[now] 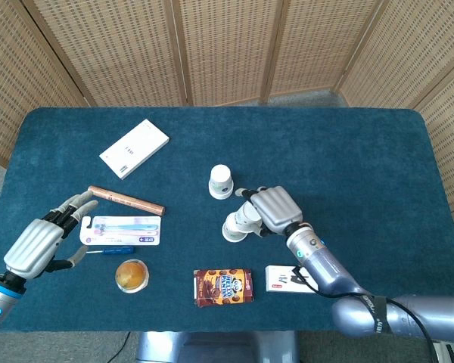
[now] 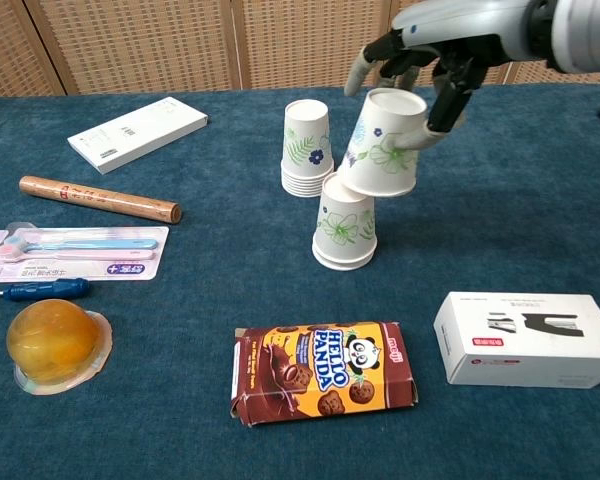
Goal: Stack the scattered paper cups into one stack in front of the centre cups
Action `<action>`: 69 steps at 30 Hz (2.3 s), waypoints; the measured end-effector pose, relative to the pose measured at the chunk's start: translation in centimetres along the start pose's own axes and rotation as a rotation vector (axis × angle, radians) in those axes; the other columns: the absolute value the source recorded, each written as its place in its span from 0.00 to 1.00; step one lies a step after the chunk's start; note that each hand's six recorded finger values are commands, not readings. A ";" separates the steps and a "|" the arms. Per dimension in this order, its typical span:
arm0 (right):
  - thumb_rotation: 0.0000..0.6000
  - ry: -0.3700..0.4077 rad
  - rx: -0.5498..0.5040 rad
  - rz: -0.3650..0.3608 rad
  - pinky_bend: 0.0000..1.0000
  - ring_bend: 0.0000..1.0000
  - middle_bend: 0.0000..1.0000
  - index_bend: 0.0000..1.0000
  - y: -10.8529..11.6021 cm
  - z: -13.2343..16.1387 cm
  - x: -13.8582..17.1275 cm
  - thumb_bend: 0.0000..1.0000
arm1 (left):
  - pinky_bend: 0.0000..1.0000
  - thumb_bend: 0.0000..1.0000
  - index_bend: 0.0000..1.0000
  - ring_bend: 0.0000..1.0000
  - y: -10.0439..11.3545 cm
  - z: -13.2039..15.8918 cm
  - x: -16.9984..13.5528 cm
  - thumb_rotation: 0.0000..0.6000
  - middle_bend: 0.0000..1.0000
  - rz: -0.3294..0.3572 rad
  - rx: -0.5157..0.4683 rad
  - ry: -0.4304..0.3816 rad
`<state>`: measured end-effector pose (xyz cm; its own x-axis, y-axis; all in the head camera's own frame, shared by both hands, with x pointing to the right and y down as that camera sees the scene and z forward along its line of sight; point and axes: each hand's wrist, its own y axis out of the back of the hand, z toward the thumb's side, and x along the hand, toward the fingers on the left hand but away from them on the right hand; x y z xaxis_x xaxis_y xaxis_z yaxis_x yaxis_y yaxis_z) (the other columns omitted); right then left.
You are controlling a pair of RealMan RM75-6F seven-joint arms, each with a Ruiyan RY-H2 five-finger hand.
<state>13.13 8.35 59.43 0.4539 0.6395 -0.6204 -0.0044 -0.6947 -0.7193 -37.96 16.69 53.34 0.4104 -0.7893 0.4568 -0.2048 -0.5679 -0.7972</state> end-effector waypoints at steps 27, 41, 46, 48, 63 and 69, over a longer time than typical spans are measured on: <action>1.00 0.000 0.040 0.041 0.60 0.30 0.37 0.15 -1.2 1.6 -1.6 0.35 | 0.24 0.46 0.00 0.00 -0.1 -0.9 -0.2 1.00 0.00 0.001 -0.018 -0.001; 1.00 0.001 0.058 0.069 0.60 0.21 0.29 0.04 -2.5 2.4 -2.1 0.35 | 0.24 0.46 0.00 0.00 -0.3 -1.1 -0.3 1.00 0.00 -0.004 -0.020 -0.006; 1.00 -0.005 0.065 0.078 0.60 0.20 0.26 0.01 -2.6 2.5 -2.0 0.35 | 0.24 0.46 0.00 0.00 -0.1 -1.1 -0.4 1.00 0.00 0.003 -0.025 -0.010; 1.00 -0.010 0.065 0.078 0.60 0.20 0.26 0.01 -2.5 2.4 -1.9 0.35 | 0.24 0.46 0.00 0.00 -0.2 -1.0 -0.4 1.00 0.00 0.001 -0.025 -0.013; 1.00 -0.102 0.059 -0.012 0.59 0.18 0.26 0.02 -0.8 -1.4 0.1 0.37 | 0.22 0.46 0.00 0.00 0.1 -1.4 -1.5 1.00 0.00 0.024 -0.008 0.007; 1.00 -0.138 0.039 -0.100 0.54 0.14 0.26 0.03 0.2 -4.0 1.6 0.38 | 0.20 0.46 0.00 0.00 -0.4 -2.5 -2.4 1.00 0.00 0.011 -0.019 0.051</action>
<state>17.42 7.90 59.58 0.3276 0.7457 -0.5801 -0.0013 -0.6136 -0.7896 -41.05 18.25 53.51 0.3623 -0.8059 0.4682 -0.2255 -0.5632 -0.7949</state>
